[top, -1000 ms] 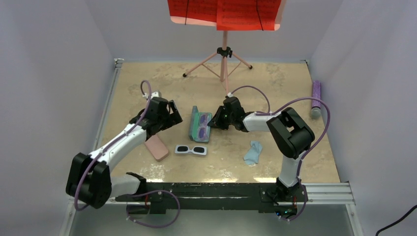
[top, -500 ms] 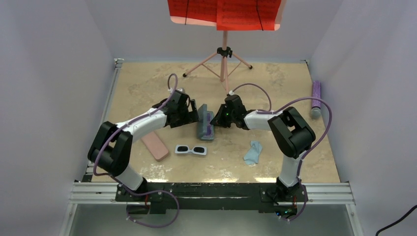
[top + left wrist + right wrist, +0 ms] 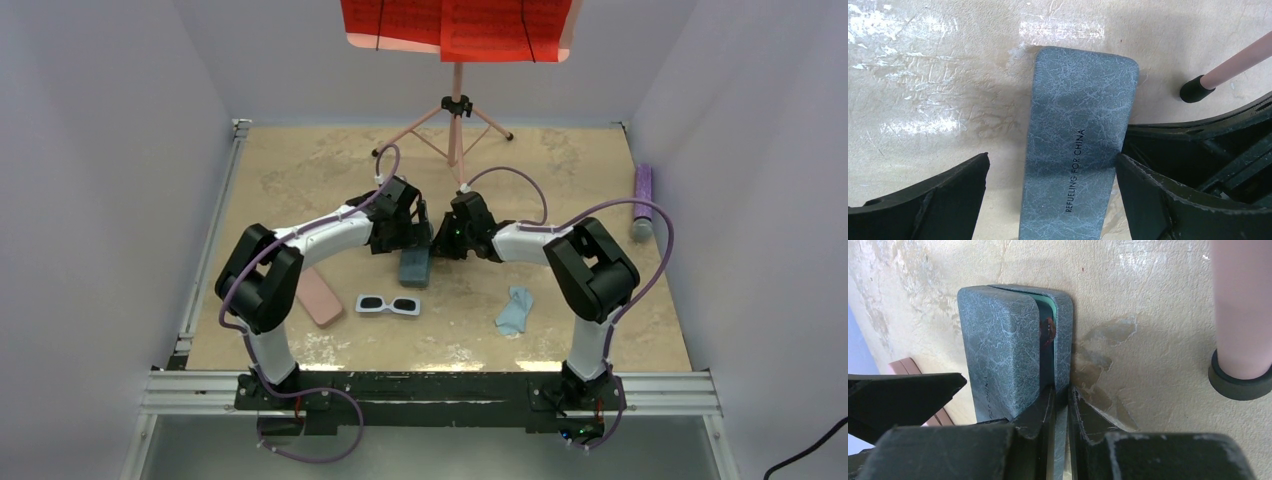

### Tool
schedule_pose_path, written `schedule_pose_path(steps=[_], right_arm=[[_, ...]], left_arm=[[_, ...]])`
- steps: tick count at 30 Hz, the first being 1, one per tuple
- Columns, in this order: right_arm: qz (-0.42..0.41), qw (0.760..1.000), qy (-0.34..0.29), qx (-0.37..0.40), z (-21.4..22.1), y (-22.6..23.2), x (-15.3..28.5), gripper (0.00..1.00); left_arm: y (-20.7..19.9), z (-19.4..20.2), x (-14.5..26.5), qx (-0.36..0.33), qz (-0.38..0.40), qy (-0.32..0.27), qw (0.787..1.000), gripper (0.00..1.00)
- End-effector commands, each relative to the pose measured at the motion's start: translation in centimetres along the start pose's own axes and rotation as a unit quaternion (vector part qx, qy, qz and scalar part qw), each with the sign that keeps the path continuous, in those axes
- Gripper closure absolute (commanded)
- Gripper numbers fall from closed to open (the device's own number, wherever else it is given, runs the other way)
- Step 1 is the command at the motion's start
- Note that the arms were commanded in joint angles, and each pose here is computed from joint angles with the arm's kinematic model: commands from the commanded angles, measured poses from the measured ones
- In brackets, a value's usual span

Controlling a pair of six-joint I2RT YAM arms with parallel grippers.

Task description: Organize the sunglasses

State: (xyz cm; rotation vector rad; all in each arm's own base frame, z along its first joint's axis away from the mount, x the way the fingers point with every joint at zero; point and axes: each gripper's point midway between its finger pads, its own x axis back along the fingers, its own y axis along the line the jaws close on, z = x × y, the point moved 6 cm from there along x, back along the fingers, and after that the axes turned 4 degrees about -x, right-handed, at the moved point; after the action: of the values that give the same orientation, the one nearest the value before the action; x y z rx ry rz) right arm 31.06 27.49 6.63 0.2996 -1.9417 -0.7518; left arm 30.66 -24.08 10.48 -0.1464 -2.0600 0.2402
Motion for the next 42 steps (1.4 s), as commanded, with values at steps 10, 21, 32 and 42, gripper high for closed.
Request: schedule_pose_path(steps=[10, 21, 32, 42], right_arm=[[-0.063, 0.997, -0.038, -0.006, -0.5, 3.1, 6.0, 0.46], [-0.085, 0.993, -0.083, 0.012, 0.1, 1.5, 9.2, 0.38], [-0.164, 0.949, -0.123, 0.237, 1.2, 1.1, 13.6, 0.34], [-0.176, 0.92, -0.133, 0.325, 3.2, 3.1, 15.4, 0.22]], left_arm=[[2.7, 2.0, -0.7, 0.009, -0.089, 0.025, 0.996, 0.0], [0.5, 0.5, 1.5, 0.001, -0.003, 0.002, 1.0, 0.0], [4.8, -2.9, 16.1, 0.053, 0.004, -0.217, 0.975, 0.0], [16.5, 6.8, 17.1, 0.254, -0.132, -0.19, 0.939, 0.0]])
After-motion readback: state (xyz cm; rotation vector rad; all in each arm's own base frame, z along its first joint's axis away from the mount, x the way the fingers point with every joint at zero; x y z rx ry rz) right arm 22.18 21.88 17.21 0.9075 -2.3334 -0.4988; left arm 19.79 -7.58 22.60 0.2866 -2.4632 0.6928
